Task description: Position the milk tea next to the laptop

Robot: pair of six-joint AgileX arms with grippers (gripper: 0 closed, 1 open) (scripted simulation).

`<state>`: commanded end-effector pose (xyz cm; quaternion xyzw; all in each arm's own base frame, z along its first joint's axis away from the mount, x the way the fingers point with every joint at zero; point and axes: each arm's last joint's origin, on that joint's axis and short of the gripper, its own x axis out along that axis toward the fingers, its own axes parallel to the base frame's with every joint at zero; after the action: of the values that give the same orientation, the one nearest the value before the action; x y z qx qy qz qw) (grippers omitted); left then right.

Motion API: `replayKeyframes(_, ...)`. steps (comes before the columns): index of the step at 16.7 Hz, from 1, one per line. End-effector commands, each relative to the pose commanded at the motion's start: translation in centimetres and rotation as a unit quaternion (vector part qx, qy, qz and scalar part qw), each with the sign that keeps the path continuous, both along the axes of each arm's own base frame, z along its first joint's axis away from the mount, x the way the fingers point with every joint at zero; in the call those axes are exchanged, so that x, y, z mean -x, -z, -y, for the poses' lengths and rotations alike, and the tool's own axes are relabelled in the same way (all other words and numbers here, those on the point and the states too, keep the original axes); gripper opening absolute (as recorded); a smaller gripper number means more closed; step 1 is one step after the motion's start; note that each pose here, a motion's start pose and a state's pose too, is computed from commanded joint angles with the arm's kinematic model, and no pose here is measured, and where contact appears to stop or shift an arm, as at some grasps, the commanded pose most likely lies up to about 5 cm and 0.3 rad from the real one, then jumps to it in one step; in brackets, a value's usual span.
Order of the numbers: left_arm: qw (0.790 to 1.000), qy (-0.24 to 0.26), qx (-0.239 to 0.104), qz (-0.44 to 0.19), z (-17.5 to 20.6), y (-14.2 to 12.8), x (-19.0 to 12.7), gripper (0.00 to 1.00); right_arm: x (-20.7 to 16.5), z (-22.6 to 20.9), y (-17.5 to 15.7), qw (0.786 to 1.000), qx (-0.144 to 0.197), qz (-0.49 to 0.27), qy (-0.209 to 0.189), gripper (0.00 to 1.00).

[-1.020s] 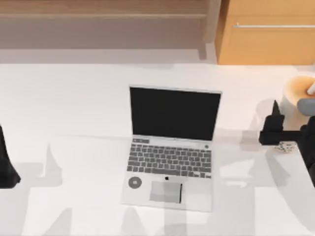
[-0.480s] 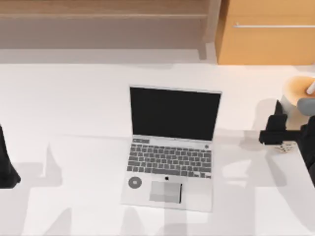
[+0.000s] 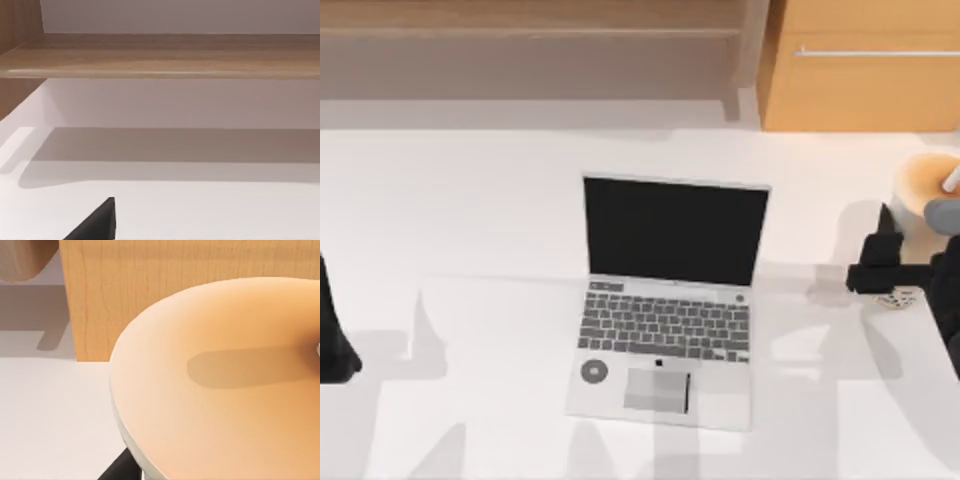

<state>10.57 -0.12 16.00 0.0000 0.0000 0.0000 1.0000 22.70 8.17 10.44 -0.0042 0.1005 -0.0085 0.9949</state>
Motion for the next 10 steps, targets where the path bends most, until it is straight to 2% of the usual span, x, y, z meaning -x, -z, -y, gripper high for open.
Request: replayKeyframes(10, 1.000, 0.000, 0.000, 0.000, 0.00, 0.00, 0.00, 1.00, 0.04, 0.00, -0.95, 1.000, -0.001, -0.001, 0.000, 0.00)
